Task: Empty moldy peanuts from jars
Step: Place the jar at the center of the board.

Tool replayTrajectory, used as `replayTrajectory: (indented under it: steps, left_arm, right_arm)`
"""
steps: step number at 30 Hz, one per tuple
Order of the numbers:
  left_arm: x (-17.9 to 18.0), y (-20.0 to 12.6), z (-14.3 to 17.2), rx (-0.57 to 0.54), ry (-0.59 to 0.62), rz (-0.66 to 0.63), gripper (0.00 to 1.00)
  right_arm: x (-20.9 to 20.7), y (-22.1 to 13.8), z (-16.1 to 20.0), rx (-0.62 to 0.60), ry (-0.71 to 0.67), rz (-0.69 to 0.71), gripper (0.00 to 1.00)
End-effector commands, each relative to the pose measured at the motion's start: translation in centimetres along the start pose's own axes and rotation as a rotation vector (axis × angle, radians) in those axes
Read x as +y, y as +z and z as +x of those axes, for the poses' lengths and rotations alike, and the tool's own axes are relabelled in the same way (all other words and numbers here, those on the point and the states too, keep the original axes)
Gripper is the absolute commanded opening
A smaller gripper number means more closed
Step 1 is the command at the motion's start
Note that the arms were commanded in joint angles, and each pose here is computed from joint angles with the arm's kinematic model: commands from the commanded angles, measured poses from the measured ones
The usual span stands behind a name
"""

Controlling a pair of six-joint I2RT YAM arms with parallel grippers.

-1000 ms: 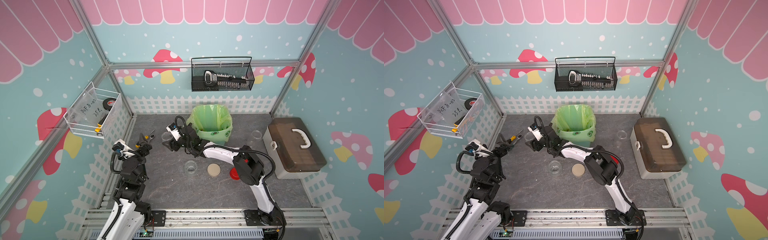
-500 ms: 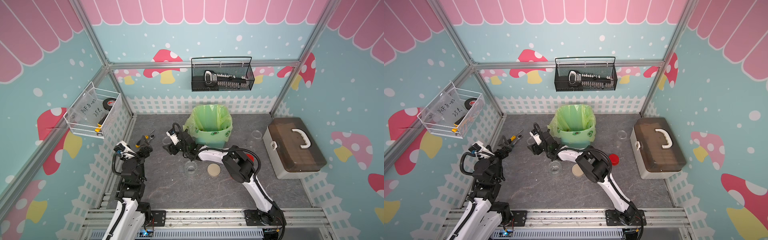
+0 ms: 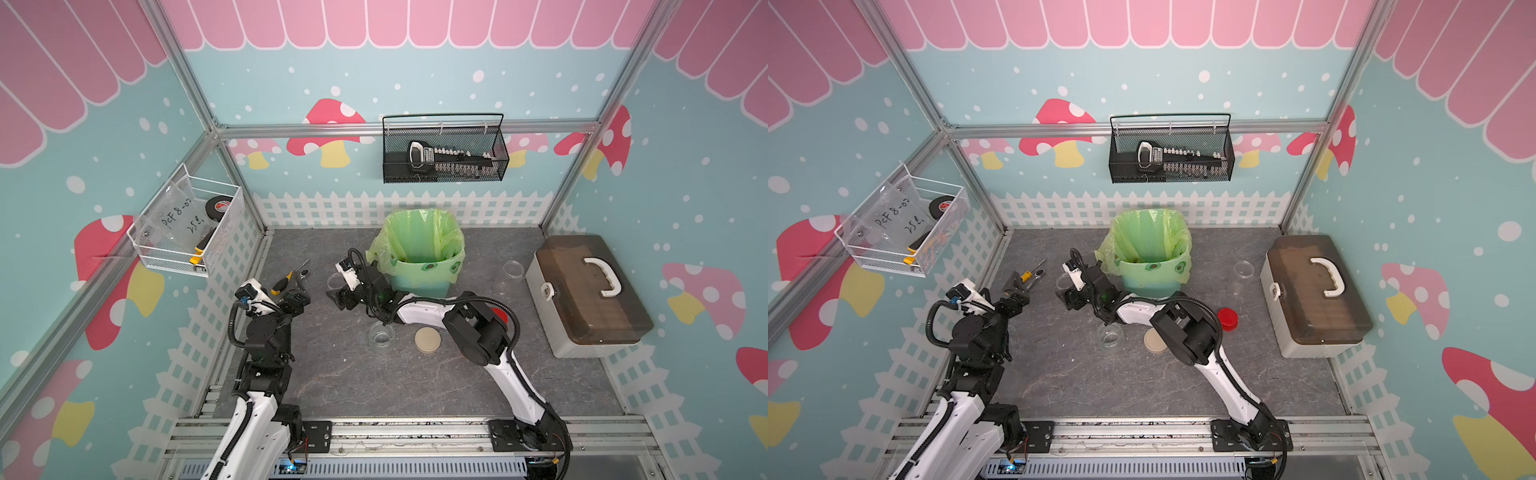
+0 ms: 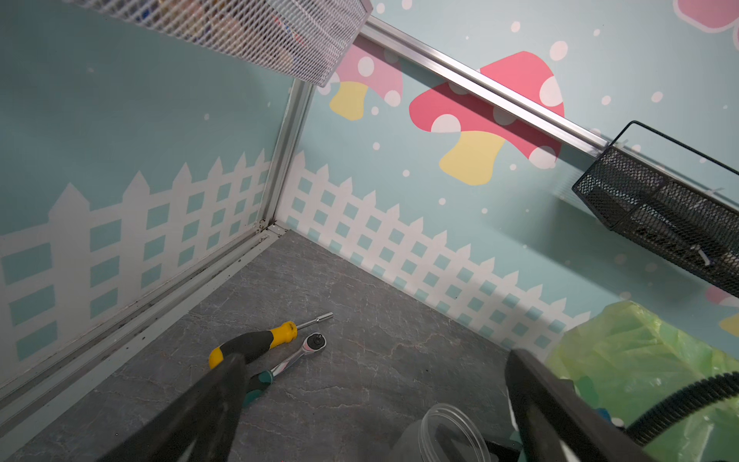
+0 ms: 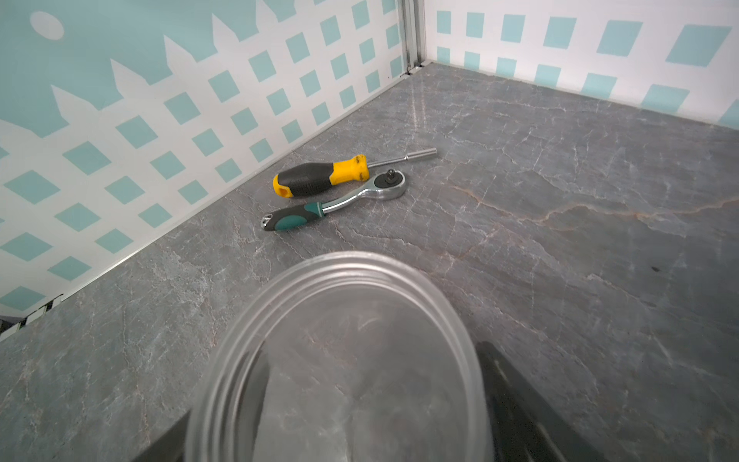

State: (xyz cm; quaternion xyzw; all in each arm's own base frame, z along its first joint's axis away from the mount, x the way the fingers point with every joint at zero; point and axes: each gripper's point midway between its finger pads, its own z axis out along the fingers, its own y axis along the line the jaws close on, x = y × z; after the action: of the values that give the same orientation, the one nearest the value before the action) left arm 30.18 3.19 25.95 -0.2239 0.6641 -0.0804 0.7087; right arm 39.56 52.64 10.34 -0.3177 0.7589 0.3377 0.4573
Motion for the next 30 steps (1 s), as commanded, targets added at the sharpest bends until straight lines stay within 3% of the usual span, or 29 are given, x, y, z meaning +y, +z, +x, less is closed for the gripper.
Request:
replayTrajectory:
  steps: [1, 8, 11, 30]
  left_arm:
    - [-0.1, 0.0, -0.3, -0.019, 0.006, 0.014, 0.99]
    - [-0.2, 0.0, -0.3, -0.016, 0.007, 0.019, 0.99]
    - [-0.2, 0.0, -0.2, -0.014, 0.009, 0.020, 0.99]
    - [0.1, 0.2, 0.5, 0.009, 0.072, 0.008, 0.99]
  right_arm:
    - [0.5, -0.2, -0.4, -0.029, 0.001, -0.002, 0.81]
    - [0.8, -1.0, -1.2, -0.046, -0.011, -0.012, 0.88]
    - [1.5, -1.5, -2.0, -0.047, 0.000, -0.043, 0.99]
    - [4.3, -7.5, -7.0, -0.081, -0.099, -0.093, 0.99]
